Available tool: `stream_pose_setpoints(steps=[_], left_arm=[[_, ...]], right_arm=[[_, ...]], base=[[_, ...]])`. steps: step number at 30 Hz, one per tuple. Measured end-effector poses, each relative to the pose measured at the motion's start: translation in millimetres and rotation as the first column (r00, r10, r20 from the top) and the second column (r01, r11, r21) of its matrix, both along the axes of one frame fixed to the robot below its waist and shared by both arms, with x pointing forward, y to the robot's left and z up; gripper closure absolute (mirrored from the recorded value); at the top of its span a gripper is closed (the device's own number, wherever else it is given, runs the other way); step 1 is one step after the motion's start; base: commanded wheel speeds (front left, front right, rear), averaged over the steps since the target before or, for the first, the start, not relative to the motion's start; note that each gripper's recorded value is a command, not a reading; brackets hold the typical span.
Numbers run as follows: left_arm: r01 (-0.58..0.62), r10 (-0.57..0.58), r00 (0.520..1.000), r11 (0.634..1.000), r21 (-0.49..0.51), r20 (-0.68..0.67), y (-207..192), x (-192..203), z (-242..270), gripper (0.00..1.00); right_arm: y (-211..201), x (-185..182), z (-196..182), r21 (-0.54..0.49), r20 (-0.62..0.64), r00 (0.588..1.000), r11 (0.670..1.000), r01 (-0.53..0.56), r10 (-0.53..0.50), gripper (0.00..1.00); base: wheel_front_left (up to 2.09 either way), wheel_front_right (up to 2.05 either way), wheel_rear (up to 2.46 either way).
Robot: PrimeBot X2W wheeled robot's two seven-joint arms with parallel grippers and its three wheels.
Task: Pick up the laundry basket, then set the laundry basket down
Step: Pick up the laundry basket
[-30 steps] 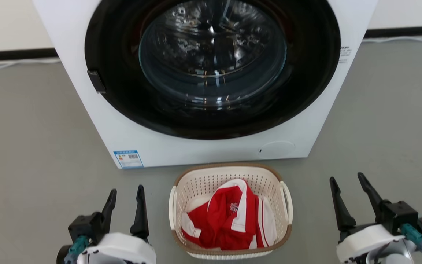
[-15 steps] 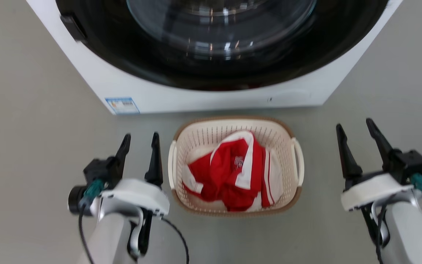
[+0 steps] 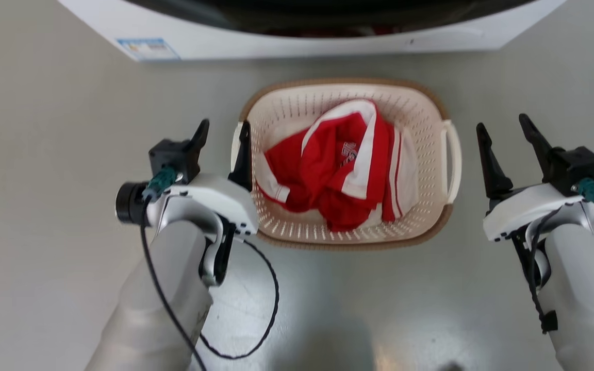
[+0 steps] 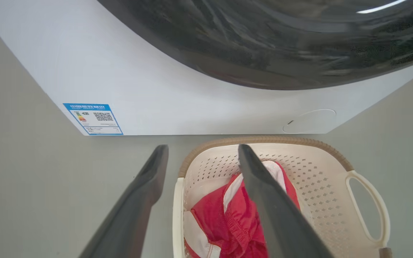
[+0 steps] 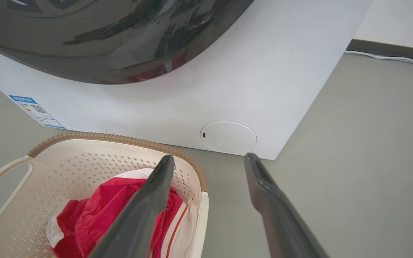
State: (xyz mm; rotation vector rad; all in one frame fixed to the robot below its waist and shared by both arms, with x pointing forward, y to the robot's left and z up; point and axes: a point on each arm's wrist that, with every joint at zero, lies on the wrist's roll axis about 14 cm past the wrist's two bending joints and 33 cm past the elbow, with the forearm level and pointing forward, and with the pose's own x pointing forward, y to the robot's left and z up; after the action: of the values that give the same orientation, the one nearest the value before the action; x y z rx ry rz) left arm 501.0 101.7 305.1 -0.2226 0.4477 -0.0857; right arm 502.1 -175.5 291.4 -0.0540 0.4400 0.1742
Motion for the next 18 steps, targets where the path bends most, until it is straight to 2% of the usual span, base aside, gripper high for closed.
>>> stream_pose_setpoints(steps=[8, 18], left_arm=[[0.034, -0.03, 0.994, 0.999, 0.036, -0.103, -5, 5, -52, 0.0], [0.041, -0.029, 0.977, 0.998, 0.051, -0.21, -3, -6, -96, 0.0]], right_arm=[[8, -4, -60, 0.007, -0.123, 0.992, 1.0, -0.016, 0.017, 0.0], [14, -13, -101, 0.019, -0.206, 0.978, 1.0, -0.019, 0.022, 0.0]], base=[[0.0, 0.0, 0.0], [0.0, 0.0, 0.0]])
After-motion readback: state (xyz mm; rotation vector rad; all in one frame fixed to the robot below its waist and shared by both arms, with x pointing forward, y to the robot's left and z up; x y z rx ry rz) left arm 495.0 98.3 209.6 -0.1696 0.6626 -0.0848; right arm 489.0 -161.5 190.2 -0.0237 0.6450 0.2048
